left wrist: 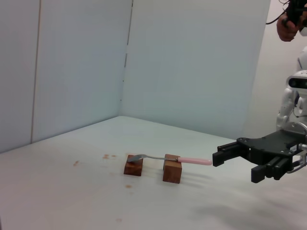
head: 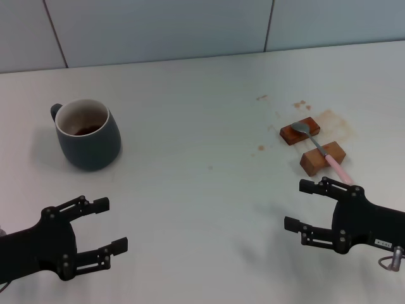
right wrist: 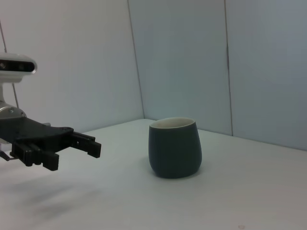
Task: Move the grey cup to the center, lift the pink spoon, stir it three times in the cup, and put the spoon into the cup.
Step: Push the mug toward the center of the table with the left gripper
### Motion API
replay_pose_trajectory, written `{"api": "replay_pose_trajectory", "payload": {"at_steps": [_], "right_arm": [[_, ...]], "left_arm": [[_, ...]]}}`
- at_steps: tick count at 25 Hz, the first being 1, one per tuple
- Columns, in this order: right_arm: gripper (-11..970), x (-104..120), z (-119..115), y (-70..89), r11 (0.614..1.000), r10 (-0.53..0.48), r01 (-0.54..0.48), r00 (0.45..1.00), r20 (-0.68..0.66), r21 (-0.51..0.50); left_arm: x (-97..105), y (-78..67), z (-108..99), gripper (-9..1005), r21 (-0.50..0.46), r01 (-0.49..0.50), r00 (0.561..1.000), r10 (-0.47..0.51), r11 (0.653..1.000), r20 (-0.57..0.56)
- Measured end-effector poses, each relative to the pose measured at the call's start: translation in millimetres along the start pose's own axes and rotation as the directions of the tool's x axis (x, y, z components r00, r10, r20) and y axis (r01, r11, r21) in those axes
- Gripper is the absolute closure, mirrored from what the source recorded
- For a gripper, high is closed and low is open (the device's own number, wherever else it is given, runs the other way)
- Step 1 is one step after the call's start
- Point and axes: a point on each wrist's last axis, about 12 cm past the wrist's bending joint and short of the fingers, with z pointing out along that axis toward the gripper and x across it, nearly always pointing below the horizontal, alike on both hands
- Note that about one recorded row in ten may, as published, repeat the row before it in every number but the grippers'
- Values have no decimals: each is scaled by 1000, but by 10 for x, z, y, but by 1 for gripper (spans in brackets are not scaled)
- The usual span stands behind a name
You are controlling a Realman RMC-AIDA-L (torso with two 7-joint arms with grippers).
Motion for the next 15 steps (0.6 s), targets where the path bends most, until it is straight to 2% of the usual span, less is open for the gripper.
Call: {"api": "replay_pose_trajectory", "payload": {"at_steps": [15], "right_arm": [[150, 6, 15, 15, 1000, 4, -4, 1000, 6, -2]], "left_arm": [[6, -9, 2, 189, -2, 3, 1000, -3, 1000, 3]]}}
